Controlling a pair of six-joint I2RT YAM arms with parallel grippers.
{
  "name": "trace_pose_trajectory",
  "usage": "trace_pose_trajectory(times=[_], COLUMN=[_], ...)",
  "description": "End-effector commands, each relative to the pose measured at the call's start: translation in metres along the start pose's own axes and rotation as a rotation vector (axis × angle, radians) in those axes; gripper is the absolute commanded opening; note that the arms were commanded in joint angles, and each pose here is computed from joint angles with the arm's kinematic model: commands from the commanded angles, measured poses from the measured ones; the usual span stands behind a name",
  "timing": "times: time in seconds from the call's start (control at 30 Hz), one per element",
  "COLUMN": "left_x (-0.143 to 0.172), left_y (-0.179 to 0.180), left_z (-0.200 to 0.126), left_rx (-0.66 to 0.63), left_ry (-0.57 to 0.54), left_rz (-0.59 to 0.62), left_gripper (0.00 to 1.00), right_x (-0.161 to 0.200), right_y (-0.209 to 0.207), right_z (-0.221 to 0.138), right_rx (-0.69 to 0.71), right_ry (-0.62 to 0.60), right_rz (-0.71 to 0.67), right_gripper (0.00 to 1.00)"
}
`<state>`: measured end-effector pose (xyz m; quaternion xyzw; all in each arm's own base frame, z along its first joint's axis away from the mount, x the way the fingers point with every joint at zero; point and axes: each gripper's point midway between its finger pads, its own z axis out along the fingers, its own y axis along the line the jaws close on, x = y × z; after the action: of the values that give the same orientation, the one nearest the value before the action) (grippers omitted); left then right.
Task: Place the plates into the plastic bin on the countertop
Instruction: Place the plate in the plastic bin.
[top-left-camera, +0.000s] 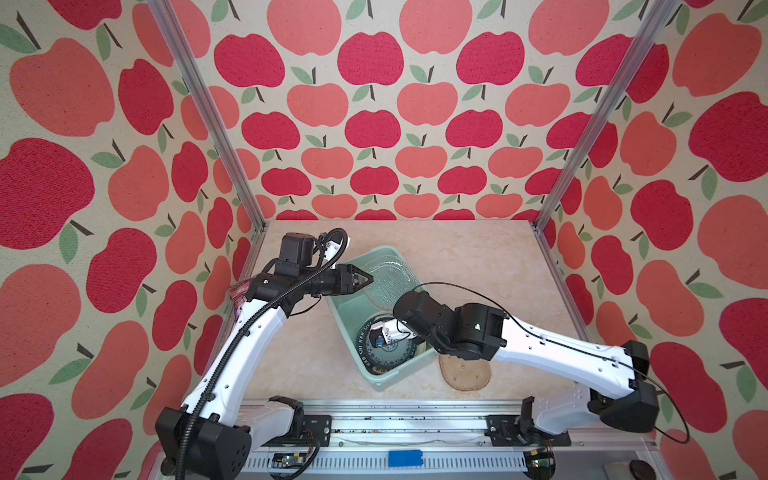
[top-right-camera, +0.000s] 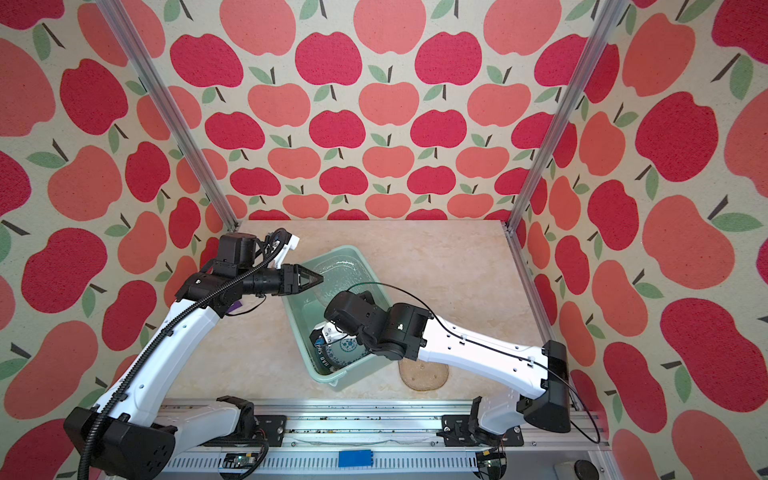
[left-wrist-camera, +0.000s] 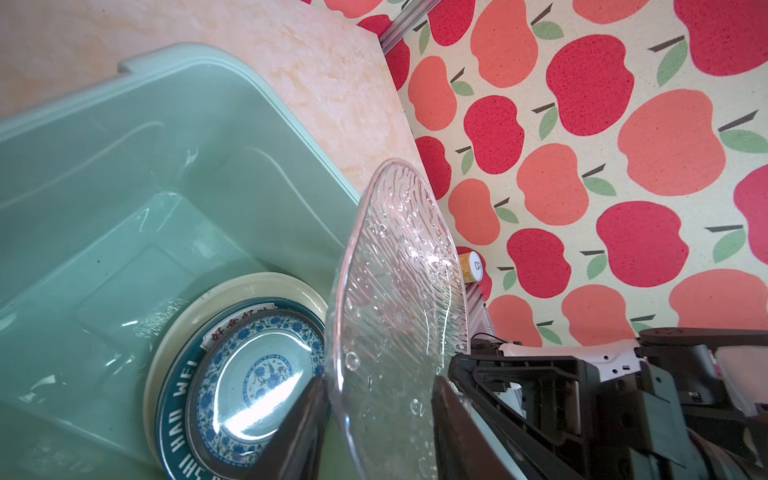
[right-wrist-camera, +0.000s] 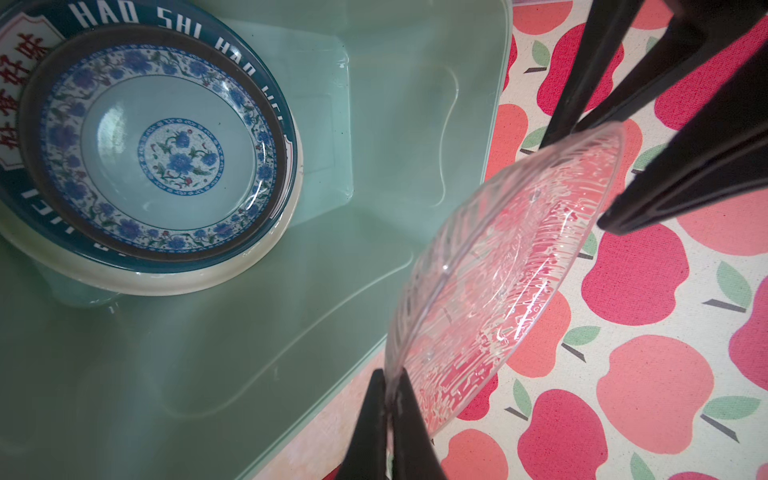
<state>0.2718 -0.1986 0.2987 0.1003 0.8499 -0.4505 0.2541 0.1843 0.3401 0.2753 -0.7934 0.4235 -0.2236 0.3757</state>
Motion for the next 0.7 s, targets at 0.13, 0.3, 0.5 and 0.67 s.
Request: trace_pose_trajectory(times=[0.13, 0.3, 0.5, 0.67], left_x=[-0.002, -0.001, -0.006, -0.013], left_y=[0.005, 0.01, 0.015, 0.017], left_z=[0.006, 0.007, 0.006, 0.009], left_rx=[-0.04, -0.069, -0.105, -0.108], left_ry=[0.026, 0.03, 0.011, 0.017], left_rz=[0.015, 0.008, 0.005, 0.015], left_gripper=[0.1, 0.0, 0.0, 0.0], right_x=[-0.004, -0.005, -0.005, -0.002], right_y=[-0.004, -0.005, -0.008, -0.009], right_z=[-0.004, -0.003, -0.006, -0.015], right_rx=[0.021, 0.024, 0.031, 0.041], right_ry=[-0.017, -0.015, -0.019, -0.036], right_rz=[0.003, 0.002, 0.027, 0.066], right_gripper=[0.0, 0.0, 0.41, 0.49])
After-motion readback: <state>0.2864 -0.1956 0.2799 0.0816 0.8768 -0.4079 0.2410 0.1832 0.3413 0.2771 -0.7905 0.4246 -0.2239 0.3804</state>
